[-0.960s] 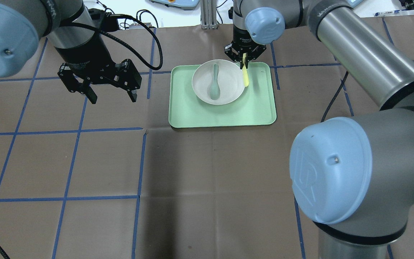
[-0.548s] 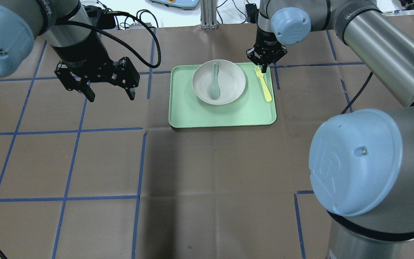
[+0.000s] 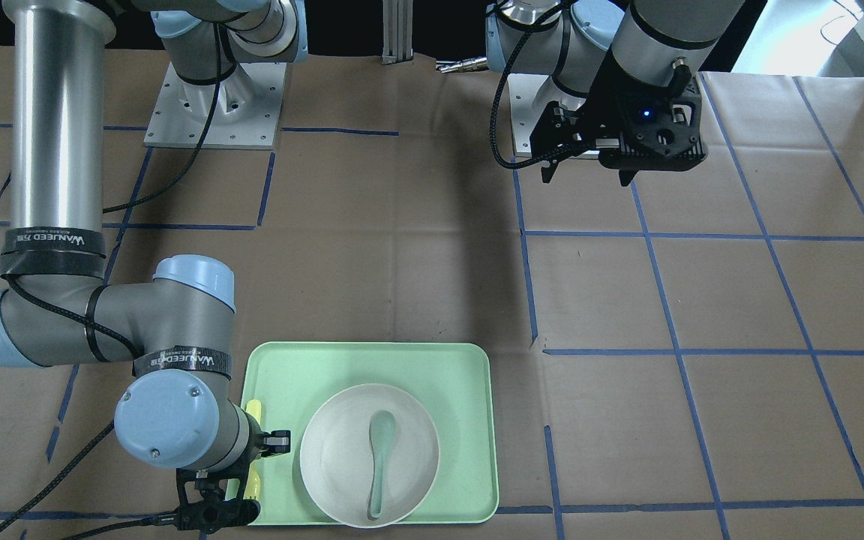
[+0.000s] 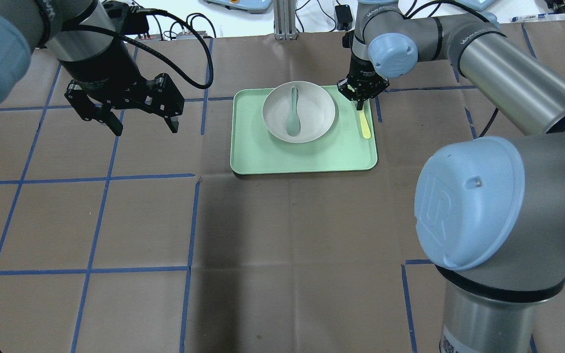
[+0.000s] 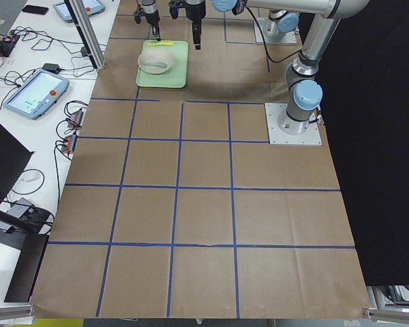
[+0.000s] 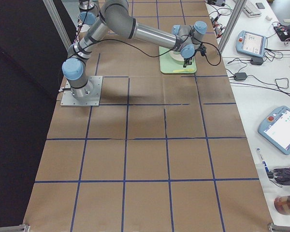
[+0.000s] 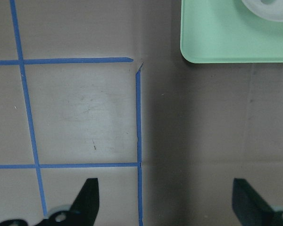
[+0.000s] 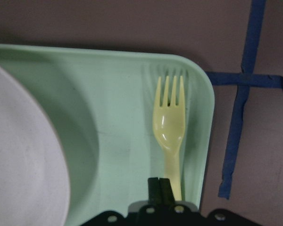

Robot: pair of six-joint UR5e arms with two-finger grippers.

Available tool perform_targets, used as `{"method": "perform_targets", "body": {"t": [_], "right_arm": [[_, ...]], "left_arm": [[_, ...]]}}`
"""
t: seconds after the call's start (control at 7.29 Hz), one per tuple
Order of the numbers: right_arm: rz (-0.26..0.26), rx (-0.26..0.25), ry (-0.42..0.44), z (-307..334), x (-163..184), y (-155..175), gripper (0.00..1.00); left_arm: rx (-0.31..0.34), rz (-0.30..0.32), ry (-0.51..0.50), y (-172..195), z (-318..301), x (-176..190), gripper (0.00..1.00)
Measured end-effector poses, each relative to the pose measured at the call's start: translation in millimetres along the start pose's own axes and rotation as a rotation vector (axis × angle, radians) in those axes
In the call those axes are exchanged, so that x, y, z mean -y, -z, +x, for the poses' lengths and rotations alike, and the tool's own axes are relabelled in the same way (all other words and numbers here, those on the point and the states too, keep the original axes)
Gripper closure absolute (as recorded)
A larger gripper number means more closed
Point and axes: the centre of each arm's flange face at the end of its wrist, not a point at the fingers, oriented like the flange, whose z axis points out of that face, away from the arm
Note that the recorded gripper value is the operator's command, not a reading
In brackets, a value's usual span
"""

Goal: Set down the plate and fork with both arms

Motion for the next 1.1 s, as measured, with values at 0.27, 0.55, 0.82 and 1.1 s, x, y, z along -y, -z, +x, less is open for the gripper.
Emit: {"method": "perform_targets", "body": {"t": [0.27, 0.55, 0.82, 1.1], "right_arm": [[0.011, -0.003, 0.001, 1.3, -3.0, 10.6, 0.0], [0.022, -0.007, 0.005, 6.7, -23.2, 55.3, 0.0], [0.016, -0.015, 0.022, 13.2, -66.9, 117.7, 0.0], [0.044, -0.018, 0.027, 29.7, -127.4, 175.1, 0.0]], "left_arm": [[-0.005, 0.037, 0.041, 17.4, -21.1, -5.6, 0.0], [-0.007, 0.049, 0.06, 21.6, -30.3, -9.7, 0.0], [-0.005, 0.05, 0.065, 22.0, -33.2, -10.4, 0.0], [-0.004, 0.05, 0.066, 22.3, -33.7, -11.0, 0.0]]}}
